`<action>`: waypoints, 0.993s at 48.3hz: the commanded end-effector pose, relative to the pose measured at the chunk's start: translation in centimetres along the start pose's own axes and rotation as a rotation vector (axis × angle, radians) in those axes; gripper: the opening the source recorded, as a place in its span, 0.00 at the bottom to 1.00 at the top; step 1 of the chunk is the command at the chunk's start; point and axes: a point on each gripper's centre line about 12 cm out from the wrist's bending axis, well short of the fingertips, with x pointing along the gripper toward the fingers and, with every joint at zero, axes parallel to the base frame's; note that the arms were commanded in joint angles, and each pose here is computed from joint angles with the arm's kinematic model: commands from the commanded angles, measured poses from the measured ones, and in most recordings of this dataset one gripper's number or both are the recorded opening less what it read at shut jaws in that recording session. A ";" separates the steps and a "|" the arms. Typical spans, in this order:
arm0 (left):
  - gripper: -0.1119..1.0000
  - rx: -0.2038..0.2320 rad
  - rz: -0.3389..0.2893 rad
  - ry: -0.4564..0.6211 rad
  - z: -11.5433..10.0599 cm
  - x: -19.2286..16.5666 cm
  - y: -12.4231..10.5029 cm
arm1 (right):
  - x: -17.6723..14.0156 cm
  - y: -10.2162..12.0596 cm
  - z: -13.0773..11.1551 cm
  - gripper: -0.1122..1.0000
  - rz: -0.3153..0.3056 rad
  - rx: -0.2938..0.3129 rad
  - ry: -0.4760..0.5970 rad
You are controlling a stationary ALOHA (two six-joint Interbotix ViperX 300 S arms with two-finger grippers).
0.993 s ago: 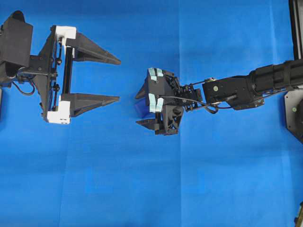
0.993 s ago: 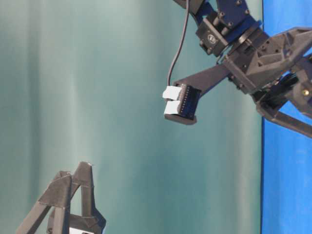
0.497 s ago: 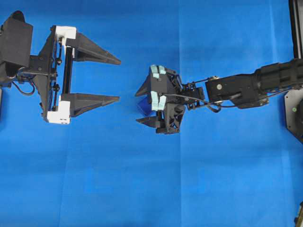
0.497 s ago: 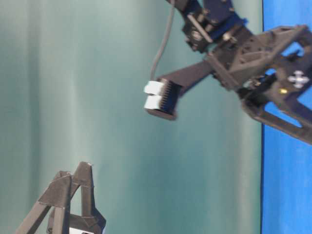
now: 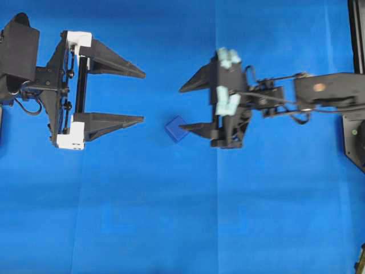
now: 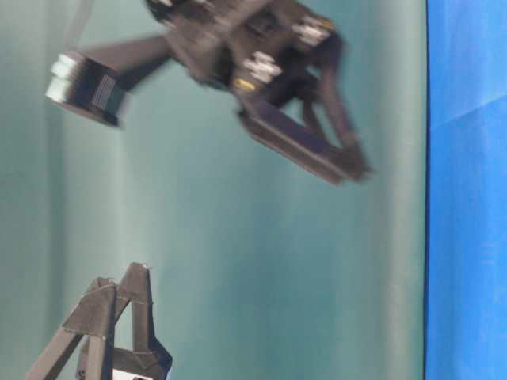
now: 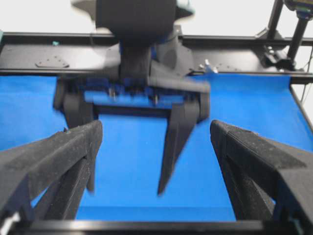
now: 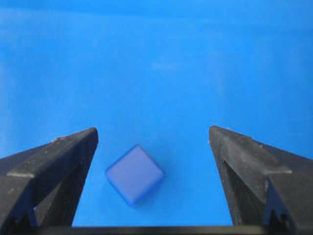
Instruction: Handover the blue block to the right arm after grasping it with the left arm, then place it in the designated position.
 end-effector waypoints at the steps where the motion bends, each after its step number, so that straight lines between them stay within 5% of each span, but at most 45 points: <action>1: 0.94 0.003 -0.004 -0.031 1.0 -0.1 -0.1 | -2.4 0.2 1.9 0.86 -0.004 0.002 -0.050; 25: 0.94 0.002 -0.004 -0.034 1.1 0.0 -0.1 | -10.8 -0.4 4.9 0.86 -0.061 0.016 -0.127; 48: 0.94 0.002 -0.004 -0.031 1.0 -0.1 -0.1 | -11.2 -0.3 4.8 0.86 -0.055 0.017 -0.142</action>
